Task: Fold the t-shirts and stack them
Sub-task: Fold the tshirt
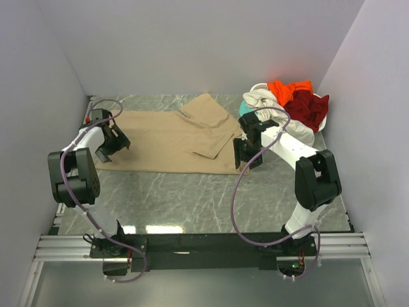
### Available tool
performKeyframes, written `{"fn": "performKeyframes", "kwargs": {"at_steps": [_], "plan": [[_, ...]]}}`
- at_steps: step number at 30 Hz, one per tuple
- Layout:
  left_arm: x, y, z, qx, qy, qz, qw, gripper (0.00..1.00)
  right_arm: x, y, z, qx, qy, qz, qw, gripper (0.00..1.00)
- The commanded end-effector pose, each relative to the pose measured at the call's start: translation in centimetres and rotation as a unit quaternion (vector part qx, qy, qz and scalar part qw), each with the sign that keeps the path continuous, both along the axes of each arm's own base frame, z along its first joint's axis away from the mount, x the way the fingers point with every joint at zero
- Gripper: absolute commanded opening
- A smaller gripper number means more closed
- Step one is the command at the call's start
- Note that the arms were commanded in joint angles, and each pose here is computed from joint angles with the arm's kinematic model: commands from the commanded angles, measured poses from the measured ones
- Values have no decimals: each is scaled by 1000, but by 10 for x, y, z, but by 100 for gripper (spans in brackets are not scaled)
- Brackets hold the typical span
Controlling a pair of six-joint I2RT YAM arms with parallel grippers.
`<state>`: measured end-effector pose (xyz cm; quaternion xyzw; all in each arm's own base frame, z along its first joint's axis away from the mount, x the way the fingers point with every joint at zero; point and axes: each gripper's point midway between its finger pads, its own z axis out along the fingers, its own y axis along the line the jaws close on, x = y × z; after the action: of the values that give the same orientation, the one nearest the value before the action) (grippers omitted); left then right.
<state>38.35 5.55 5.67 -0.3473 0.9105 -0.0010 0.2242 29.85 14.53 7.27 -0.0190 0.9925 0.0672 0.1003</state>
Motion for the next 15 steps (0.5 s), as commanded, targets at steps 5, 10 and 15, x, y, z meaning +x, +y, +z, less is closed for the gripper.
{"fn": "performKeyframes", "kwargs": {"at_steps": [5,10,15], "plan": [[-5,-3,5,-8,-21,6,1000,91,18,-3,-1,10,-54,-10,998,60],[-6,-4,-9,-12,-10,8,1000,91,20,-9,-14,-8,-45,-5,999,53],[-13,-4,-24,-16,5,11,1000,91,16,-14,-25,-16,-34,-6,999,49]]}}
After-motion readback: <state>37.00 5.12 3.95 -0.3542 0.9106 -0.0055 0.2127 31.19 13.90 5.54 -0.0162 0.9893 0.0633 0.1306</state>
